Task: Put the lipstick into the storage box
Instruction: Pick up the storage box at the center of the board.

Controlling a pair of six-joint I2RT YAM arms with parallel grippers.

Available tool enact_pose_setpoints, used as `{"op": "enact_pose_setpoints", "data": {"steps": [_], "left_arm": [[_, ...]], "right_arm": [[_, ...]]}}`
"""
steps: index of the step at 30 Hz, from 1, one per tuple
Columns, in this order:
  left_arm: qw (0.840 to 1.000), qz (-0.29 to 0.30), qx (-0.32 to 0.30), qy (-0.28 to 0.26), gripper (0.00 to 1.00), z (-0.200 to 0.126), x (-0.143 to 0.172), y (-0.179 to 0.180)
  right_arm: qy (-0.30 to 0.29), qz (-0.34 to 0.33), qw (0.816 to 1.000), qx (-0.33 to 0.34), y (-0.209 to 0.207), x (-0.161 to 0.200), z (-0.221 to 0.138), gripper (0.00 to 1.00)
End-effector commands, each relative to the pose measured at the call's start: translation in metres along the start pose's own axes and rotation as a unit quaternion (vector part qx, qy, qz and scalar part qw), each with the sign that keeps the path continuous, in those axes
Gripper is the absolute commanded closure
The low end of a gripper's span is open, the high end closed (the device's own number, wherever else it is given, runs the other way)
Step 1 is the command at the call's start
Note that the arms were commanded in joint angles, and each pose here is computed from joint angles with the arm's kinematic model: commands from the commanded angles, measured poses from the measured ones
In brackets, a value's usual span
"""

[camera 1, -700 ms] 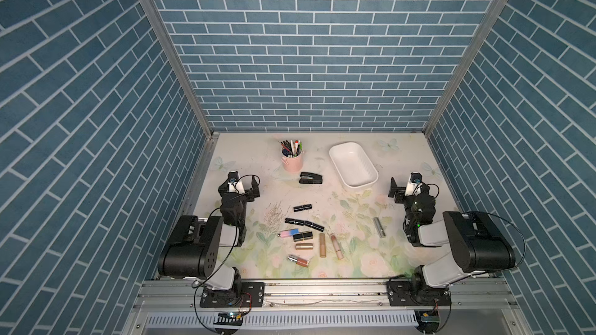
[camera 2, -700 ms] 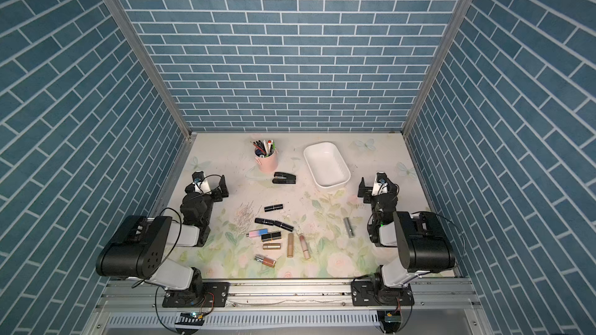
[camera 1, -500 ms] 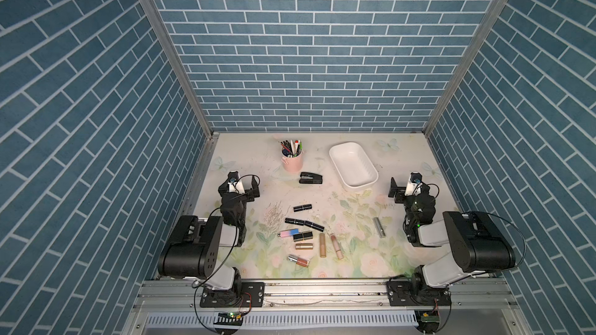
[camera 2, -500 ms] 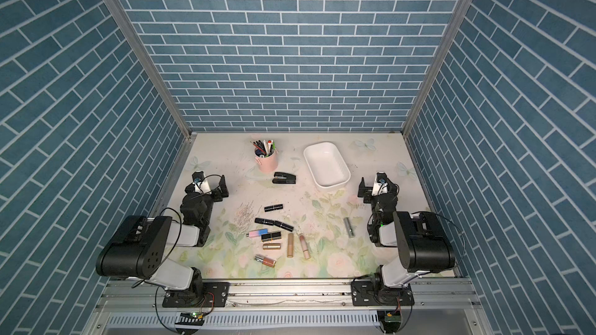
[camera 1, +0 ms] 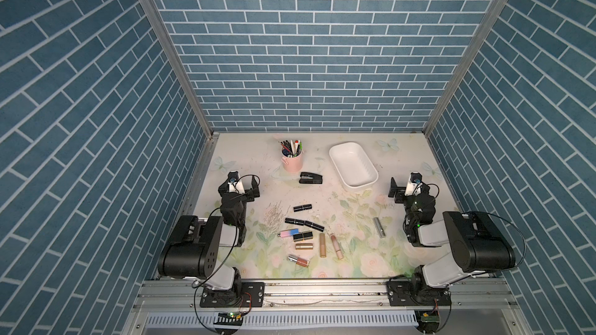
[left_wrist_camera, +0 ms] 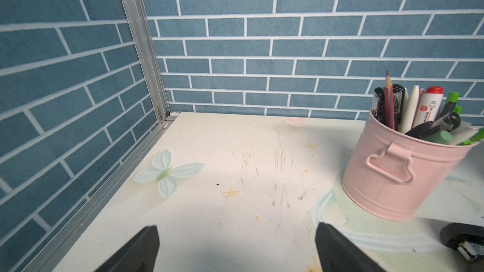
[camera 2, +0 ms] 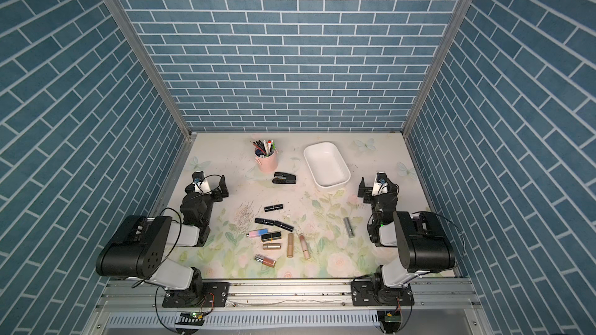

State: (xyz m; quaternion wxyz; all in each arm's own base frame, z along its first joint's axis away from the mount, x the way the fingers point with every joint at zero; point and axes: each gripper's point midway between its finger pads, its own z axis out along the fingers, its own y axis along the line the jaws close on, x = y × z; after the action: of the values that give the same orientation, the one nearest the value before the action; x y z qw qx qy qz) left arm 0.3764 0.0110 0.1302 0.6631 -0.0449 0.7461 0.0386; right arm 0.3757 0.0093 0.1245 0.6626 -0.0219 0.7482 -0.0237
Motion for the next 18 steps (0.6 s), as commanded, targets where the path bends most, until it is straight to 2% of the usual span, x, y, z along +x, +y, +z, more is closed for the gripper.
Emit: {"op": "enact_pose_setpoints", "data": {"steps": [1, 18], "left_arm": [[1.000, 0.004, 0.003, -0.002, 0.00, -0.0018, -0.0011, 0.0004], [1.000, 0.005, 0.003, -0.002, 0.00, -0.0018, -0.0010, 0.0005]], "right_arm": [[-0.001, -0.012, 1.000, 0.003, -0.0002, -0.0012, -0.0026, 0.00], [-0.001, -0.011, 1.000, 0.002, 0.0000, -0.0010, -0.0029, 0.00]]}}
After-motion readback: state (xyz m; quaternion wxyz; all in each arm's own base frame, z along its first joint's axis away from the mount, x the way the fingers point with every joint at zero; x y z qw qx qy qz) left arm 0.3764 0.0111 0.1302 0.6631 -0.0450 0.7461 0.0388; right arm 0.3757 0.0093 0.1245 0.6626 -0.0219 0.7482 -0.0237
